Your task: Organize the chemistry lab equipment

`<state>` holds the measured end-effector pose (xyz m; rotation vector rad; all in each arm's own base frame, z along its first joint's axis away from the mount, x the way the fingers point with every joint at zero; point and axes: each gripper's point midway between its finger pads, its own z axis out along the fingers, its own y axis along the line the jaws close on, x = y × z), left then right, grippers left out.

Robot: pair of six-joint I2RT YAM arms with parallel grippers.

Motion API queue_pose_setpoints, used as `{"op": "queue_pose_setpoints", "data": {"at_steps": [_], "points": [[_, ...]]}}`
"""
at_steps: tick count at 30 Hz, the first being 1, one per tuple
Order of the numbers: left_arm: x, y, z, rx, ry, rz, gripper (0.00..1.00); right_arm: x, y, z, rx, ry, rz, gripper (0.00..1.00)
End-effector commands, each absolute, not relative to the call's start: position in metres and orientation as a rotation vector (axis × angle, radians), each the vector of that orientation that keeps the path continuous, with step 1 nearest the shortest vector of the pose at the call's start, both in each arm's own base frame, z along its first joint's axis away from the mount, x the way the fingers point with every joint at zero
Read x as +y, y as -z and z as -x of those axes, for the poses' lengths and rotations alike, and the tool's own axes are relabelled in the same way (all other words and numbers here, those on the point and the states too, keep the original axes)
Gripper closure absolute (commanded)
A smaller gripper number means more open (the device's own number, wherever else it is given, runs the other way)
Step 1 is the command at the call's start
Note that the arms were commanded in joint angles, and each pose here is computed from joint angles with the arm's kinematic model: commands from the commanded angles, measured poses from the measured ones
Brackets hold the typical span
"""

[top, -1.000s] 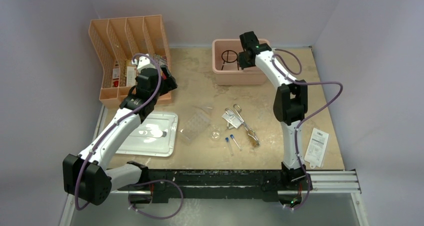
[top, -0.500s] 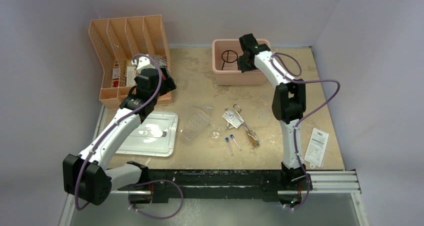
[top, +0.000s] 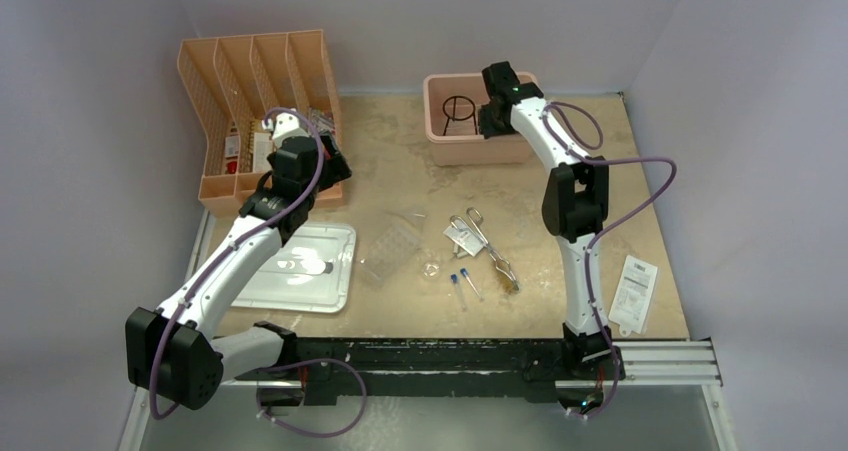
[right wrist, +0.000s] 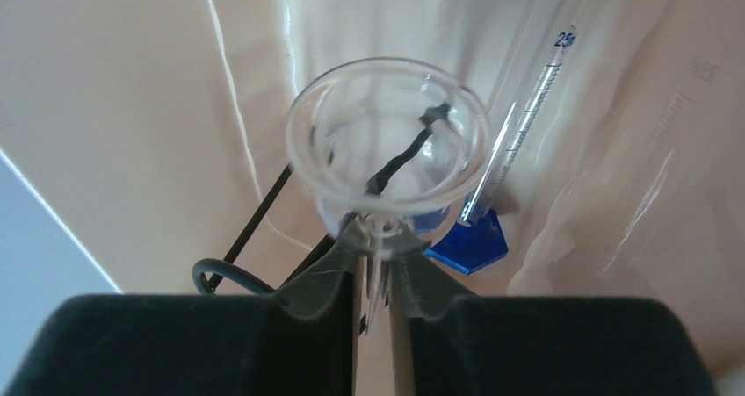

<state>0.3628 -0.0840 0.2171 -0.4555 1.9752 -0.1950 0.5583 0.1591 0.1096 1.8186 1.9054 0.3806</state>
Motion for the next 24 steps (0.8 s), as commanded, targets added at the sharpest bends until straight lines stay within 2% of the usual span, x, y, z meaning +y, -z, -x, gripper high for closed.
{"op": "queue_pose_setpoints", "data": {"at_steps": [1, 13, 24], "points": [[-0.078, -0.225, -0.363, 1.943, 0.169, 0.446, 0.21, 0.142, -0.092, -0.554, 1.884, -0.268, -1.843, 0.78], [-0.079, -0.223, -0.365, 1.947, 0.169, 0.448, 0.21, 0.139, -0.109, -0.549, 1.879, -0.275, -1.823, 0.74], [-0.086, -0.23, -0.366, 1.947, 0.207, 0.424, 0.21, 0.133, -0.184, -0.557, 1.868, -0.37, -1.558, 0.54]]}}
